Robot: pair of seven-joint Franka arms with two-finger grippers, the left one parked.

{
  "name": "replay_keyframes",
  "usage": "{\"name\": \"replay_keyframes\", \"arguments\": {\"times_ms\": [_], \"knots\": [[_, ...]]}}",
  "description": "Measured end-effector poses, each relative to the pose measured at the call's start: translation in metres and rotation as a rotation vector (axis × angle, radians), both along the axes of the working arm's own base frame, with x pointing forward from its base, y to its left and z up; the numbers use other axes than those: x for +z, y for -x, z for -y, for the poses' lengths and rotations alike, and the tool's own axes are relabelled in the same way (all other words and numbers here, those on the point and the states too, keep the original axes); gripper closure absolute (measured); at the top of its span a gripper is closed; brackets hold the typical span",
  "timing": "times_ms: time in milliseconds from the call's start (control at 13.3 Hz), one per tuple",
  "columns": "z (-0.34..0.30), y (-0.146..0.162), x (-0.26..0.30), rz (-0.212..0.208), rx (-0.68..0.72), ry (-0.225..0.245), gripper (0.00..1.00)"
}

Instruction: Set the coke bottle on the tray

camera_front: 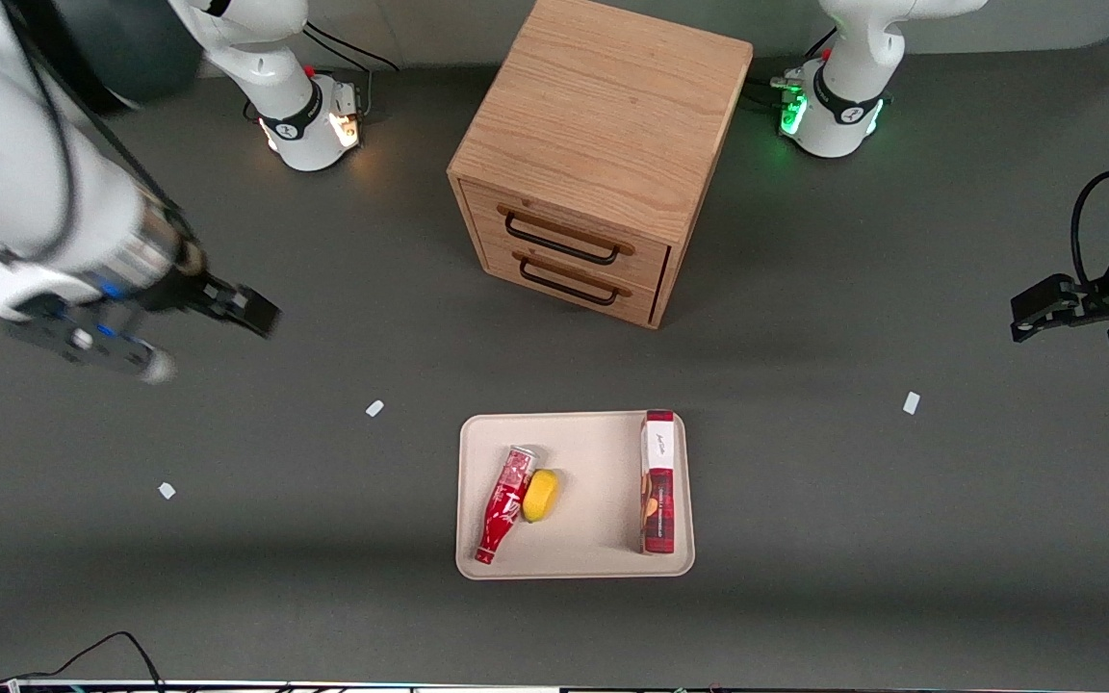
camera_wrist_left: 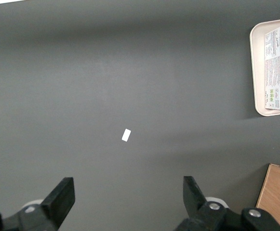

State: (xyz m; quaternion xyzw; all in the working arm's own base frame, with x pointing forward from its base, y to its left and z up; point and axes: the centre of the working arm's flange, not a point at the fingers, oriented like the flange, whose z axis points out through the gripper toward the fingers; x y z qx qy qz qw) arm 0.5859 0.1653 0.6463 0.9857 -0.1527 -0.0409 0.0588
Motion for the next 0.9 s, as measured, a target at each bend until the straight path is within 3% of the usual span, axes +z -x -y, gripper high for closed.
{"name": "replay_keyframes", "arguments": {"times_ms": [150,375,675,900], "knots": [[0.055,0.027,0.036,-0.033,0.006,-0.037,0.0],[0.114,0.067,0.048,-0.042,-0.042,-0.089,0.0],[0.106,0.111,0.009,-0.008,-0.032,-0.074,0.0],[0.106,0.121,0.011,0.018,-0.031,-0.073,0.0]]}}
